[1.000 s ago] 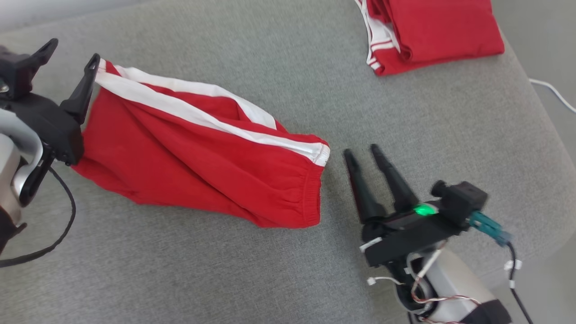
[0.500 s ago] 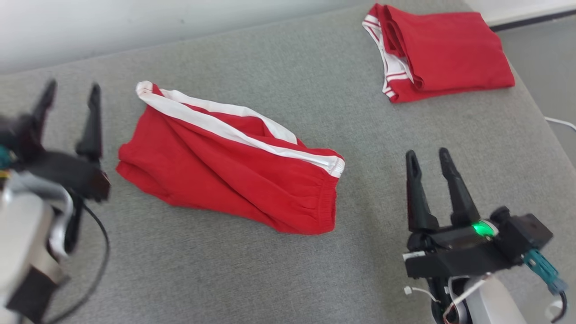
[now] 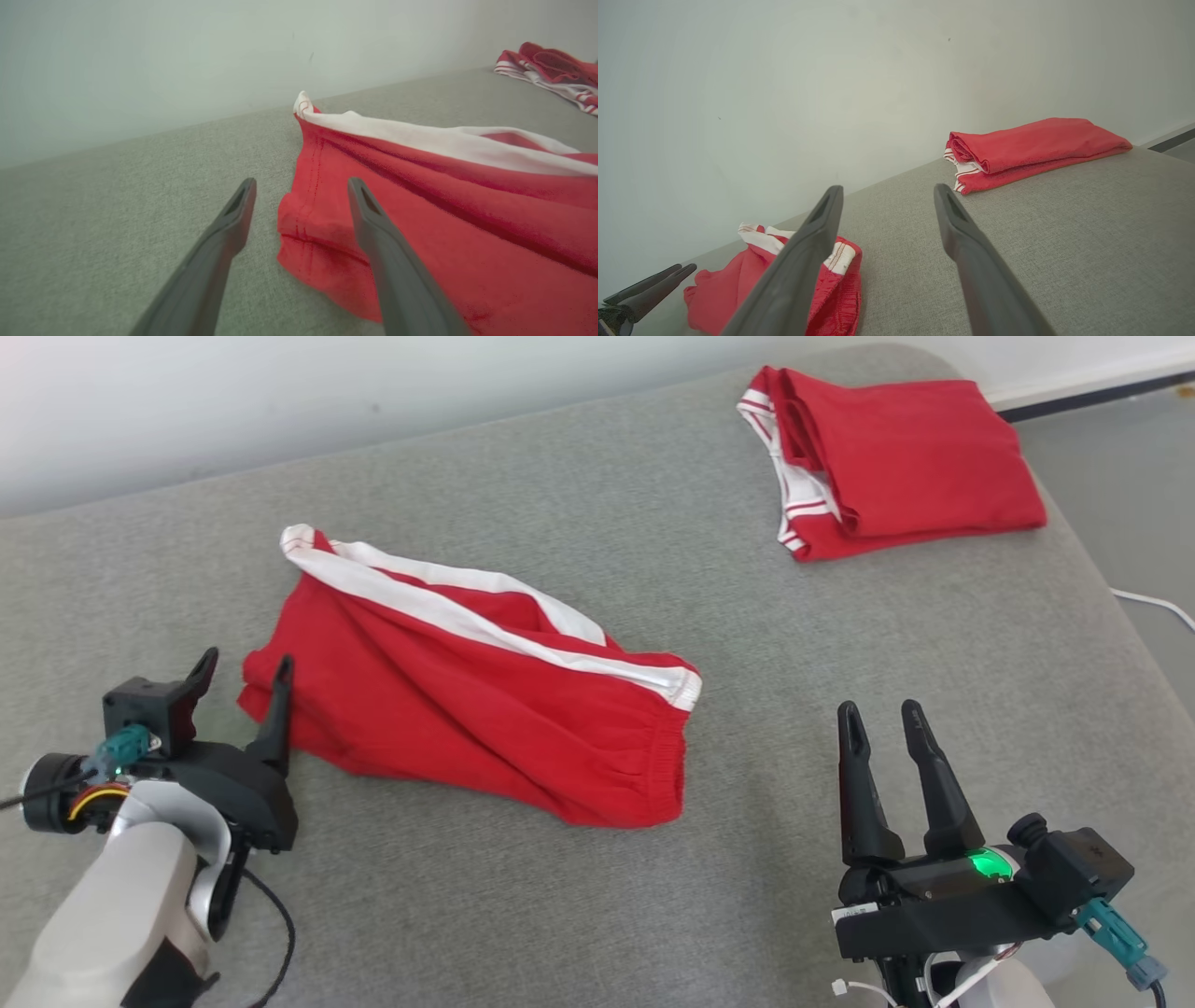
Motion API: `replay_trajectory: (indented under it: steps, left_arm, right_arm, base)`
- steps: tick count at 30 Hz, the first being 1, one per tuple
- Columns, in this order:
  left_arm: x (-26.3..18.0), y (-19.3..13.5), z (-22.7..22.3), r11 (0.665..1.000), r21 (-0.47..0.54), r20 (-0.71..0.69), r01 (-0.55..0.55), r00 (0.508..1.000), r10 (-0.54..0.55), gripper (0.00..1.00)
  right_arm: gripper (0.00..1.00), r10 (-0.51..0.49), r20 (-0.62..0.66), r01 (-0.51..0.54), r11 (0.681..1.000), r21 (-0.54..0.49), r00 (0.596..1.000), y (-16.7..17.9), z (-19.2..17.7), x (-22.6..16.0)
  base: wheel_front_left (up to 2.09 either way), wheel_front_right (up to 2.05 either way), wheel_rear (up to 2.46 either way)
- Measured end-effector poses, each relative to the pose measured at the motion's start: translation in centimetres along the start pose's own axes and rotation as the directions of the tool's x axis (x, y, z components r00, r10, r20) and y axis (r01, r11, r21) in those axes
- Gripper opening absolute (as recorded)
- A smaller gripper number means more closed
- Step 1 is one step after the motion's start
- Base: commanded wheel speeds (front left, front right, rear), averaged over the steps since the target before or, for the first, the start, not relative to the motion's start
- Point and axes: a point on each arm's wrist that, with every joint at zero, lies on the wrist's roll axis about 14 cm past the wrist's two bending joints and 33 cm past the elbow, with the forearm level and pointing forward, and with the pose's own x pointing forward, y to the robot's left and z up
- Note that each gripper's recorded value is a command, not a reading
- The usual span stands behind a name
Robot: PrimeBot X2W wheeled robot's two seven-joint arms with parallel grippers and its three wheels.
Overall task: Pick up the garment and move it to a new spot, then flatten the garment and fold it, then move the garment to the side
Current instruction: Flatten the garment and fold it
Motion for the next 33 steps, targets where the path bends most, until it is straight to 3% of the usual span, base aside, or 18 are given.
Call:
replay_trajectory:
  steps: [12, 13, 15, 24, 33]
  left_arm:
    - [1.5, 0.8, -5.4, 0.998, 0.051, -0.285, -0.030, 0.957, 0.043, 1.00]
    - [1.5, 0.6, -5.6, 0.999, 0.045, -0.295, -0.026, 0.955, 0.038, 0.89]
    - [1.2, 0.4, -5.8, 0.999, 0.035, -0.311, -0.026, 0.950, 0.036, 0.00]
    - [0.2, -0.1, -4.3, 0.999, 0.024, -0.260, -0.024, 0.965, 0.029, 0.00]
    - [-3.2, -0.4, -4.2, 0.993, -0.084, -0.171, -0.078, 0.983, 0.063, 0.00]
  right_arm:
    - [1.00, -0.062, 0.003, 0.062, 0.998, -0.002, 0.998, -1.9, 0.4, -1.0]
    - [1.00, -0.066, 0.004, 0.066, 0.998, -0.002, 0.998, -2.0, 0.5, -1.1]
    - [1.00, -0.068, 0.004, 0.068, 0.998, 0.000, 0.998, -2.0, 0.5, -1.2]
    - [1.00, -0.034, 0.018, 0.034, 0.999, 0.013, 0.999, -0.9, 0.8, -1.1]
    - [1.00, 0.001, 0.015, -0.001, 0.999, 0.033, 1.000, 0.3, 0.6, -1.4]
  base:
    - [0.00, 0.00, 0.00]
    - [0.00, 0.00, 0.00]
    - [0.00, 0.00, 0.00]
    - [0.00, 0.00, 0.00]
    - [0.00, 0.00, 0.00]
